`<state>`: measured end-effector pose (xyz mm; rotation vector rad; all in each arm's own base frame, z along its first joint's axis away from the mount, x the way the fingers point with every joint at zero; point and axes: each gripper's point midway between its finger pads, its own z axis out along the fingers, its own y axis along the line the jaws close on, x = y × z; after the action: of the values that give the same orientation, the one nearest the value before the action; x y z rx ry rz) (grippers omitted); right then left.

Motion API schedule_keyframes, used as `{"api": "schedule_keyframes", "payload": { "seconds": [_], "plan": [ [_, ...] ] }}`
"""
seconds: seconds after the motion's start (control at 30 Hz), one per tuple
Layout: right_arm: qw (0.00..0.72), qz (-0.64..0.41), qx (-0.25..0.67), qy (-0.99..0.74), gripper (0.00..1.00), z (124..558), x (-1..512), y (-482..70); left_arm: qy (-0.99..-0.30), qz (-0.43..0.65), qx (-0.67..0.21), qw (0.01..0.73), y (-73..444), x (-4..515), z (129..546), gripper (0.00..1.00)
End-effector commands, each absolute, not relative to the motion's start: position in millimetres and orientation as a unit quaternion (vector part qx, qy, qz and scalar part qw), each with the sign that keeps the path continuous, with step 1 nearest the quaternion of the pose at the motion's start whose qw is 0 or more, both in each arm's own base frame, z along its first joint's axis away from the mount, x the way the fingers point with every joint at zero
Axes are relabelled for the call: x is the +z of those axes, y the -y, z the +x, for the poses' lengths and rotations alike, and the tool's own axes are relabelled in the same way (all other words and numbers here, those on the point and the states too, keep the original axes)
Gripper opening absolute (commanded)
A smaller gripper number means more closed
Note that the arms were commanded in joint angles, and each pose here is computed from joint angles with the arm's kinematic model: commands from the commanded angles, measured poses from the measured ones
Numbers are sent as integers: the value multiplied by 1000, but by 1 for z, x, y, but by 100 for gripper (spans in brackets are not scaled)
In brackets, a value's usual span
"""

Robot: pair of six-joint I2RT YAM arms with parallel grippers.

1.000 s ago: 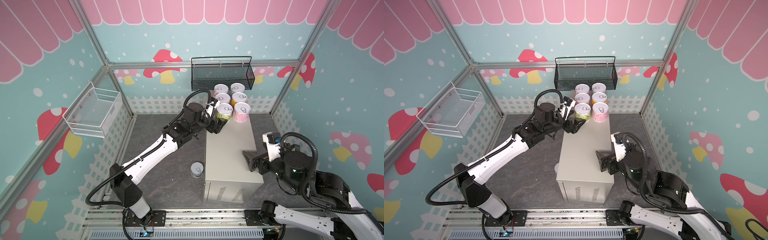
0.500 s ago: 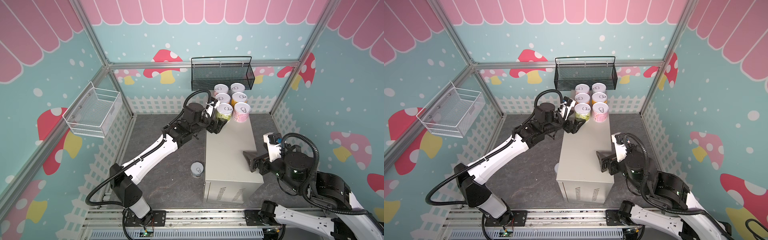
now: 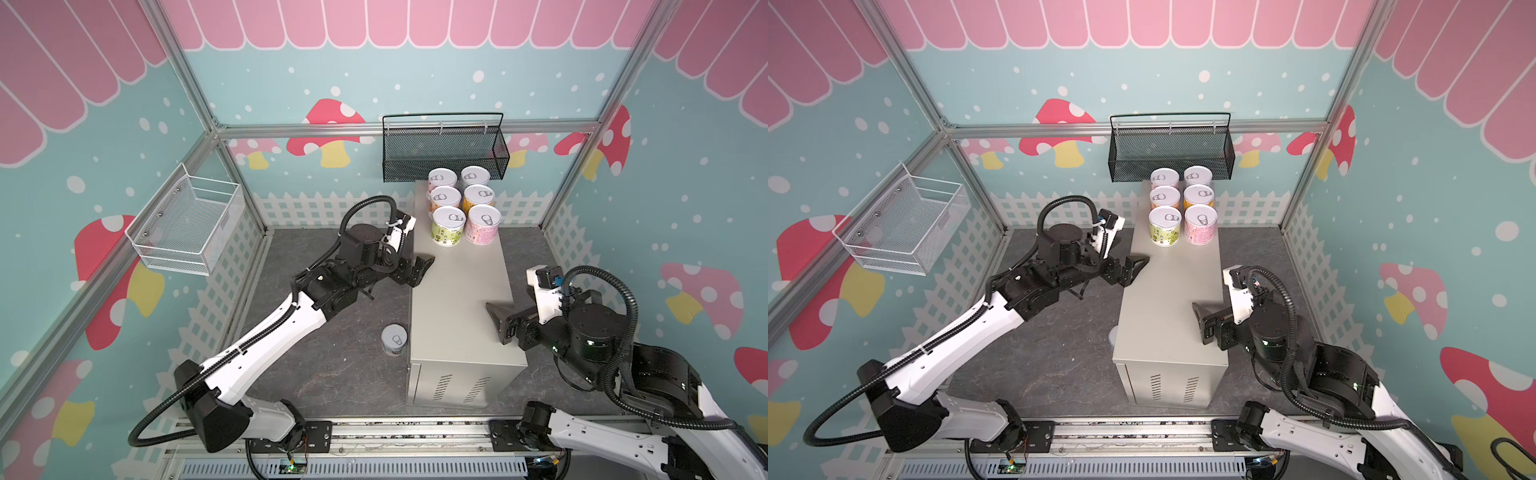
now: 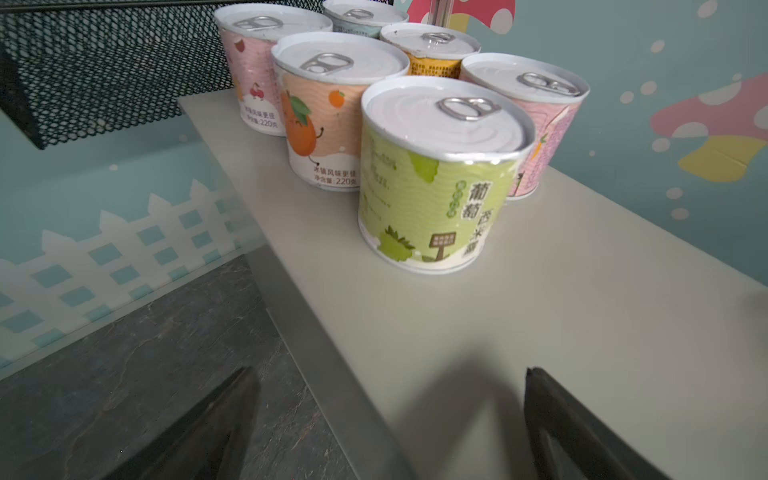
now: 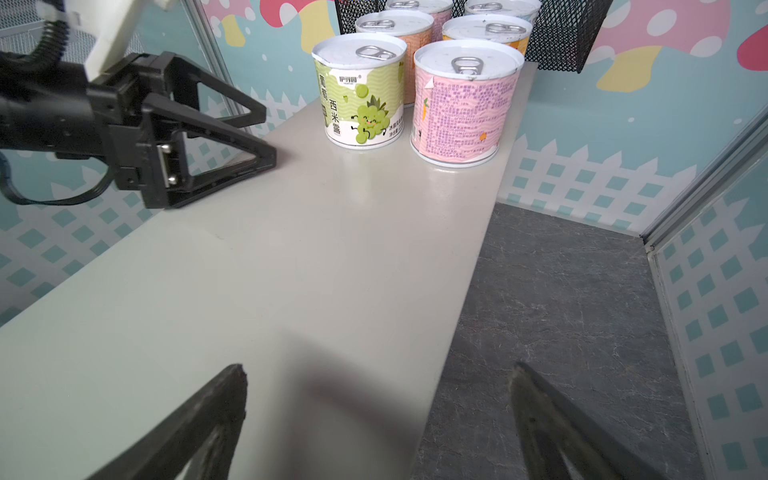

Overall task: Place and organize the canned foods onto the counter
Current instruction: 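Open the left gripper and draw it back from the green can, then lower the left gripper onto the light-blue floor can while the right arm reaches over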

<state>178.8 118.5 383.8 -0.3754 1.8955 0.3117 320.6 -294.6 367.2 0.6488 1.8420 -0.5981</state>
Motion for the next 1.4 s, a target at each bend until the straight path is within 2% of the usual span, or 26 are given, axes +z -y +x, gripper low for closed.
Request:
{"api": "schedule_keyframes", "payload": {
  "seconds": [0.0, 0.2, 0.5, 0.7, 0.93, 1.37],
  "plan": [
    [558, -163, 127, -804, 99, 180, 382, -121, -808, 250, -202, 494, 261, 347, 309, 99],
    [558, -172, 128, -802, 99, 182, 390, -127, -837, 220, -169, 472, 223, 329, 288, 99],
    [546, -220, 121, -799, 100, 191, 406, -157, -883, 153, -167, 411, 195, 269, 266, 99],
    [496, -310, 134, -800, 99, 191, 422, -202, -910, 146, -172, 349, 202, 229, 260, 99],
    [419, -388, 156, -806, 99, 186, 419, -249, -938, 143, -176, 263, 216, 176, 253, 99],
    [410, -412, 171, -796, 99, 182, 423, -261, -969, 124, -139, 165, 231, 103, 232, 99]
  ]
}}
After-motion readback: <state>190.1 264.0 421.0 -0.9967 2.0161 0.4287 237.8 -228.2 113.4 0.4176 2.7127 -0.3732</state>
